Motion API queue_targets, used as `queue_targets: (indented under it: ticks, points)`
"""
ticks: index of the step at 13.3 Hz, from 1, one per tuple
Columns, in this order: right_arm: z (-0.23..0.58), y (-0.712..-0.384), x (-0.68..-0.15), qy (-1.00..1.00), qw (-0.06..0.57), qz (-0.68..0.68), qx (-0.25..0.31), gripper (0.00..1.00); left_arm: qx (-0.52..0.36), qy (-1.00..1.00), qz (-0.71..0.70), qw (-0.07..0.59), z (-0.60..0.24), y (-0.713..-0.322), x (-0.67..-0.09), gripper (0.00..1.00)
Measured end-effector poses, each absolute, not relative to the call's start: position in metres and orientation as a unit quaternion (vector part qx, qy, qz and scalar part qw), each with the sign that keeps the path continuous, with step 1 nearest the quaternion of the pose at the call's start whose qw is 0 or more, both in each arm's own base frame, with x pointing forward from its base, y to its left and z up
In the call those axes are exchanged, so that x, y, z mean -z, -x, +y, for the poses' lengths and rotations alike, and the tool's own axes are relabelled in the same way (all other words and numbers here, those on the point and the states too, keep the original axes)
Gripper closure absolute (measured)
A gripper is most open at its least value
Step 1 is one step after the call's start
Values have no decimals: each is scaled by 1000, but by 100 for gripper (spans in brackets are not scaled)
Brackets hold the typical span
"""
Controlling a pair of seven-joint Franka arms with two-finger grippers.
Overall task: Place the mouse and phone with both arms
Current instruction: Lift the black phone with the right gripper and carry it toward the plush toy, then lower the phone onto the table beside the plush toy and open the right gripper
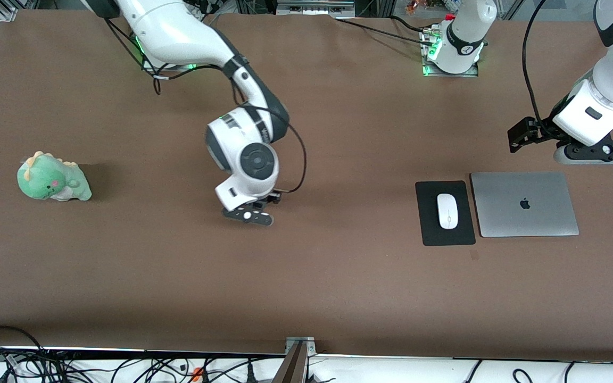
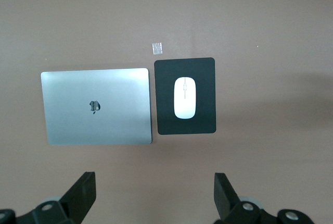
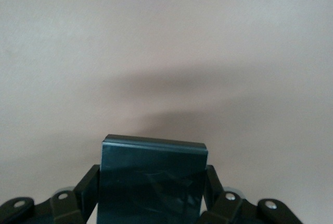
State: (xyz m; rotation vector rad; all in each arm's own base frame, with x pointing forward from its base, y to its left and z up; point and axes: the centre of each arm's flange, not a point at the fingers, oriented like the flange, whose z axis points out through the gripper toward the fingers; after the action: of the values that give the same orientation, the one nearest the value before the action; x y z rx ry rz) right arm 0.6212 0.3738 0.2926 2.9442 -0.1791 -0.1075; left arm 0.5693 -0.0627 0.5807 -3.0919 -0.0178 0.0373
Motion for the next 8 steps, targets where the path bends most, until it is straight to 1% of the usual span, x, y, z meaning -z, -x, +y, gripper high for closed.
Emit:
queue_targets:
  ticks: [4, 6, 8]
  points:
    - [265, -667, -342, -996, 76, -16, 46, 19, -12, 1000, -6, 25, -63, -569, -581, 0]
    - [219, -680, -344, -996, 66, -10, 51, 19, -12, 1000, -6, 25, -63, -569, -581, 0]
    - [170, -687, -333, -997, 57, 0, 43, 19, -12, 1000, -6, 25, -63, -569, -581, 0]
